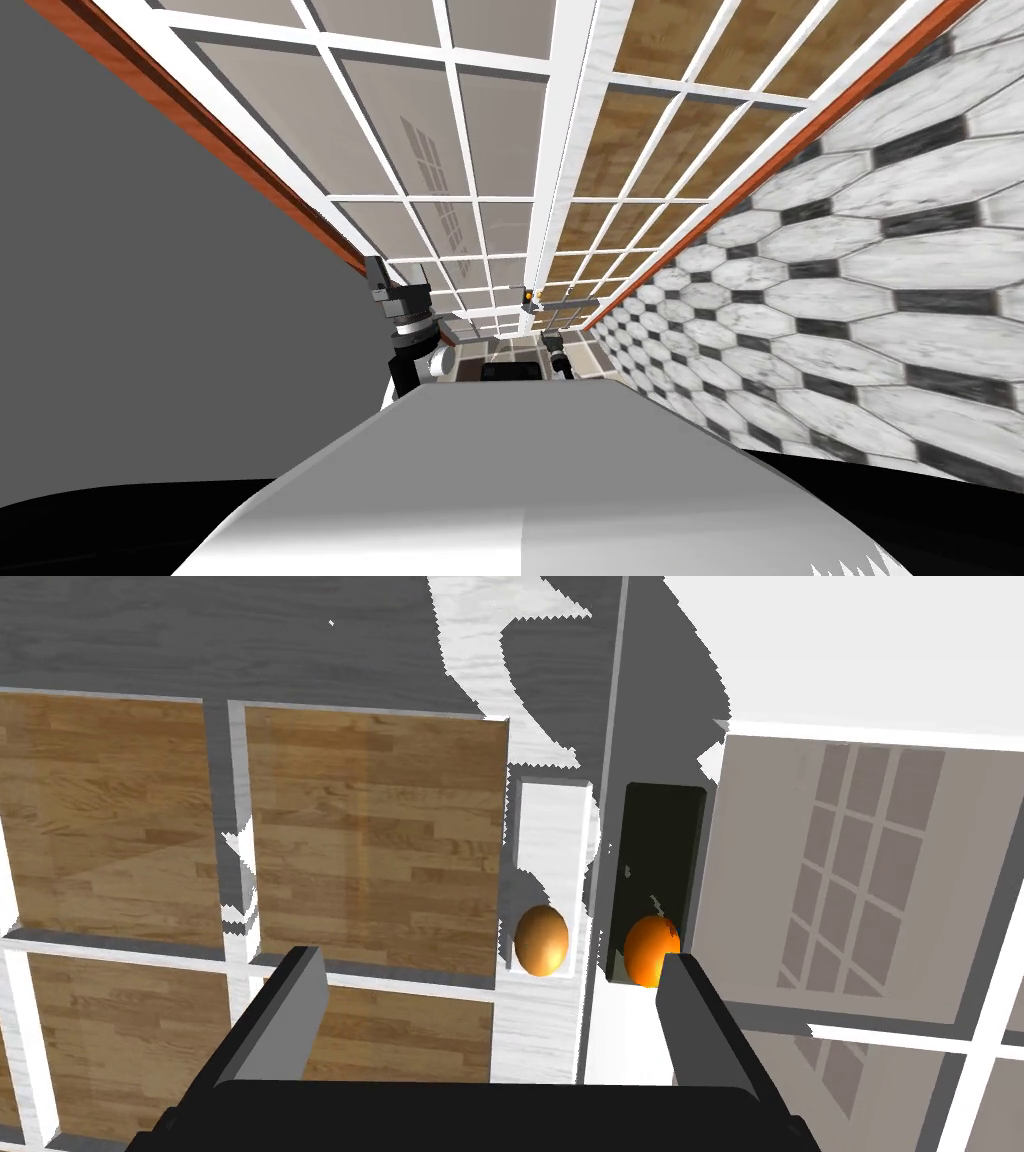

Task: Pull the door open

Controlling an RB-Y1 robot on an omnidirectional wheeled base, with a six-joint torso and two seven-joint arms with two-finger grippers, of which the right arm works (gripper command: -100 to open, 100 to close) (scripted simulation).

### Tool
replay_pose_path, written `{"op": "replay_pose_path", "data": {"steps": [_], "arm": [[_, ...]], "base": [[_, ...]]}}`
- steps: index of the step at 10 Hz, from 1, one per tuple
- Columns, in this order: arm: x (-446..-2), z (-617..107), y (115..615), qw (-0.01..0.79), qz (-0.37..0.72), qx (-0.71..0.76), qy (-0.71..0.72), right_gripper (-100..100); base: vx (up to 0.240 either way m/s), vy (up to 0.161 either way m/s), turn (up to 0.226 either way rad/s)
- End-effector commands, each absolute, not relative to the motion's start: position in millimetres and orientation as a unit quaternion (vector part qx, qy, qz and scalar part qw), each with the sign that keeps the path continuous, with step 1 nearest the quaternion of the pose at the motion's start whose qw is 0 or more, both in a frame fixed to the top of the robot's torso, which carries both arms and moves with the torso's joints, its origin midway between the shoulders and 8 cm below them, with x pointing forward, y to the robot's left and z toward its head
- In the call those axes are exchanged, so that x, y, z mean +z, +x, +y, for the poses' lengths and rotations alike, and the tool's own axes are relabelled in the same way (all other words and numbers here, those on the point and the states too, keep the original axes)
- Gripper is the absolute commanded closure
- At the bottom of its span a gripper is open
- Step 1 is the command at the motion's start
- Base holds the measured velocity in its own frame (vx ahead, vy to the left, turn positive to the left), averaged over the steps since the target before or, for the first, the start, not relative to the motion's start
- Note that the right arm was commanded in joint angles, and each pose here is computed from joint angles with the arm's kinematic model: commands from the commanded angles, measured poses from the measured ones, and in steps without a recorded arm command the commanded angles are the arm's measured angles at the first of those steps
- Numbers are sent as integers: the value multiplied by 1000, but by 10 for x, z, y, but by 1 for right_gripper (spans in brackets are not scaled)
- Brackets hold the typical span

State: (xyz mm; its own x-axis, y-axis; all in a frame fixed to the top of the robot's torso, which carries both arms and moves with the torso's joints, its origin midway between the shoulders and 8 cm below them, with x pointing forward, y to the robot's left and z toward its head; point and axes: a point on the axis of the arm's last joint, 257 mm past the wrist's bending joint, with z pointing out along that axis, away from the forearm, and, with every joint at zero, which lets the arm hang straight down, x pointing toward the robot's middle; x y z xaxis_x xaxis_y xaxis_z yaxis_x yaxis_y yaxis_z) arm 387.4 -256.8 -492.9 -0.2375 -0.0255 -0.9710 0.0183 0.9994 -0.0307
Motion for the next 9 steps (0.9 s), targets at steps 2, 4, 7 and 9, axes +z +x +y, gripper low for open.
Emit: {"op": "replay_pose_path", "data": {"steps": [2, 4, 7, 9], "arm": [[-4732, -2442, 4108, 639, 769, -8, -5, -100], [-4599, -2344, 4256, 652, 758, -2, -6, -100], [-4451, -2245, 4409, 666, 746, 5, -8, -100], [-4398, -2211, 4460, 671, 742, 7, -9, -100]], "base": [[157, -74, 46], [75, -28, 7], [127, -31, 34], [62, -18, 9]]}}
